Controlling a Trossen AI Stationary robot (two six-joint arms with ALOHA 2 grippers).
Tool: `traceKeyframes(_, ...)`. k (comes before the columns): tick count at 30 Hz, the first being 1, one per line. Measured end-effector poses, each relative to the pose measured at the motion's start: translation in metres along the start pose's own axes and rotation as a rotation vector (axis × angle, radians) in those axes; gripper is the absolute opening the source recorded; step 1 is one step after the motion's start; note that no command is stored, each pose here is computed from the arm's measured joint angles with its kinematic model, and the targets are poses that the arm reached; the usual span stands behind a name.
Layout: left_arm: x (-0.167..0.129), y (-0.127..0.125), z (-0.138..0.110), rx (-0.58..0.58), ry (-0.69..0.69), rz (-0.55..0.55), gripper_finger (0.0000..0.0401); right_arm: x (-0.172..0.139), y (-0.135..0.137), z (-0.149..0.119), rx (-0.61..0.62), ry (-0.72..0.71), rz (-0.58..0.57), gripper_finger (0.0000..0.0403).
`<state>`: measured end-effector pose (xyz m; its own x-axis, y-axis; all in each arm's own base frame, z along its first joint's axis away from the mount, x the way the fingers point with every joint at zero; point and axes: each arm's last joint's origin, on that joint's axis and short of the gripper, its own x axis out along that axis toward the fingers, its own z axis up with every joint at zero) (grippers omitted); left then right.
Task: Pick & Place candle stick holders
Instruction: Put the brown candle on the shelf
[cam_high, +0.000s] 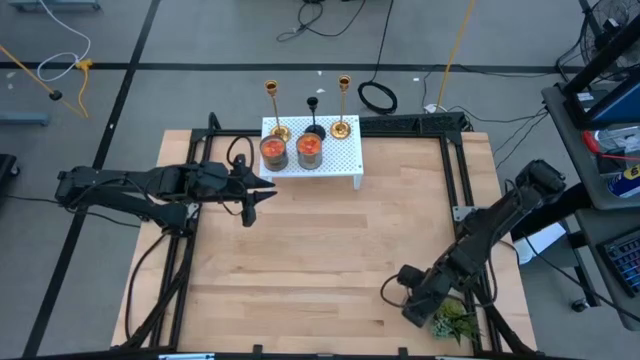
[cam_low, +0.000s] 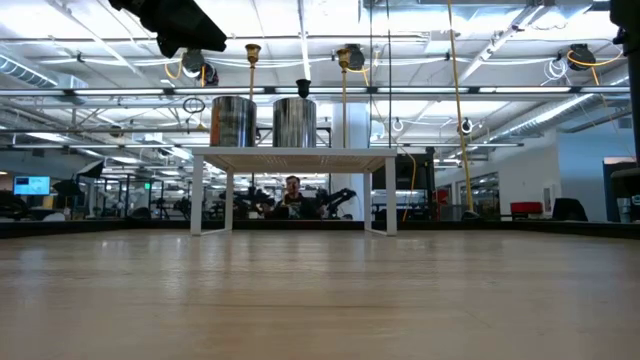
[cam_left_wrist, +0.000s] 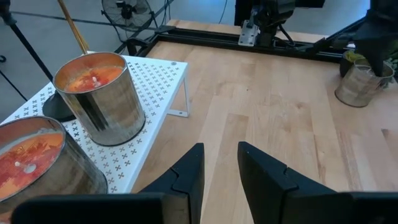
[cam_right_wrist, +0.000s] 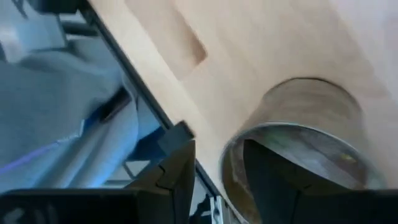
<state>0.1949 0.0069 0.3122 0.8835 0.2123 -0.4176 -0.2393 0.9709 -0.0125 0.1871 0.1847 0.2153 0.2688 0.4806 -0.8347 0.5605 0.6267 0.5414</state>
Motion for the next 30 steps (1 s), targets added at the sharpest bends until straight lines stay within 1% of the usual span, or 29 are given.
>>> traceKeyframes(6,0.0,0.0,0.0,0.001,-0.001,0.0,0.0104,0.008,-0.001,0.007,-0.092,0.011,-0.022,0.0132)
traceKeyframes(10,0.0,0.0,0.0,0.001,-0.001,0.0,0.0104,0.007,-0.005,0.011,-0.145,0.012,-0.06,0.0118)
traceKeyframes(15,0.0,0.0,0.0,0.003,-0.001,0.0,0.0104,0.006,-0.009,0.016,-0.197,0.014,-0.092,0.0075)
traceKeyframes(19,0.0,0.0,0.0,0.003,-0.001,0.0,0.0104,0.005,-0.009,0.018,-0.25,0.048,-0.08,0.0025)
traceKeyframes(21,0.0,0.0,0.0,0.003,-0.001,0.0,0.0104,0.004,-0.01,0.02,-0.271,0.06,-0.077,0.001)
traceKeyframes(26,0.0,0.0,0.0,0.004,0.0,0.0,0.0104,0.002,-0.014,0.028,-0.296,0.073,-0.093,0.0016)
traceKeyframes(28,0.0,0.0,0.0,0.004,0.0,0.0,0.0104,0.0,-0.015,0.034,-0.348,0.066,-0.091,0.0012)
traceKeyframes(30,0.0,0.0,0.0,0.012,0.0,0.0,0.0104,-0.002,-0.014,0.039,-0.431,0.04,-0.078,0.0006)
